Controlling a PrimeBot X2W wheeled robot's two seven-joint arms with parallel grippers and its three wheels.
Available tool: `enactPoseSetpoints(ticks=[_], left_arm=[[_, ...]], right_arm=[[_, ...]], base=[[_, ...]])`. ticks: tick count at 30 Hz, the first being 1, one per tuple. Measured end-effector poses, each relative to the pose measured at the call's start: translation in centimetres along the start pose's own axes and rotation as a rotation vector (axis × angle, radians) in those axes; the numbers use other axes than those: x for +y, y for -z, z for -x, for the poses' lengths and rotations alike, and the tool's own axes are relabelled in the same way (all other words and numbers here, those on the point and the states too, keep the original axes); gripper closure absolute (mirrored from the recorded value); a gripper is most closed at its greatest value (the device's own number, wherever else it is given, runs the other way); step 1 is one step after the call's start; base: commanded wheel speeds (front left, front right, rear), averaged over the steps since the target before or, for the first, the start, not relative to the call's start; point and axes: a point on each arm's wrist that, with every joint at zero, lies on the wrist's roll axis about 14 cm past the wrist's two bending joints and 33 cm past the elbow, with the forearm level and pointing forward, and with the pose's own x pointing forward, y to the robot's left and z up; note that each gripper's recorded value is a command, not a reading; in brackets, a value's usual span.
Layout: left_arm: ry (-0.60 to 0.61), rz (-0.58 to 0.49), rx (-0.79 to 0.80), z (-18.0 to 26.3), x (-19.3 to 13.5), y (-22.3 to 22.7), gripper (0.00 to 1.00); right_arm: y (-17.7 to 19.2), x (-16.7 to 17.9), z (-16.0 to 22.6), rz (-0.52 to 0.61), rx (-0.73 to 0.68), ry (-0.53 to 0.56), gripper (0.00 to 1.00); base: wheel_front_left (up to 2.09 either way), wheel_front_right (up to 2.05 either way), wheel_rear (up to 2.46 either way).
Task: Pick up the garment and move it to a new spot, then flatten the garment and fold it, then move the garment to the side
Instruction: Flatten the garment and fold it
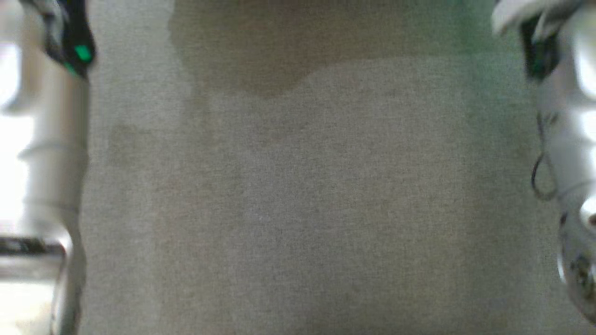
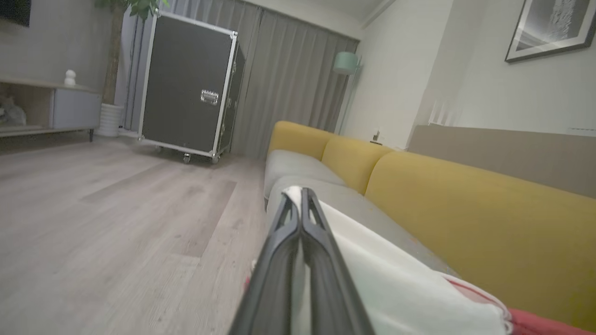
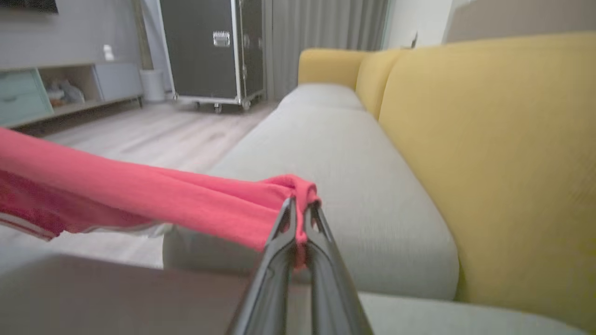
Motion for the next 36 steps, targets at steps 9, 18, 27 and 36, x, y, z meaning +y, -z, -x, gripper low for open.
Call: enactPoseSetpoints(ticks=[9,18,27,36], left_arm=[[0.015,0.015,0.293,10.5,-0.2,8.9,1.0],[0.122,-0.055,0.568,20.6,-1.0,11.9,1.0],[0.173,0.009,0.731,27.8,-1.9,11.2,1.0],[0.231,0.101,0.805,32.5,-3.7,9.7,1.0]], right_arm=[[8.9,2.0,7.2,0.074,0.321,-0.083,1.0],[10.1,3.7,12.7,0.171,0.46,-0.169,1.0],[10.6,3.6,18.5,0.167,0.56,-0.213,1.0],[10.5,2.8,23.2,0.101,0.659,-0.241,1.0]], base=[[0.0,0.0,0.0],[0.0,0.0,0.0],[0.0,0.0,0.0],[0.0,0.0,0.0]])
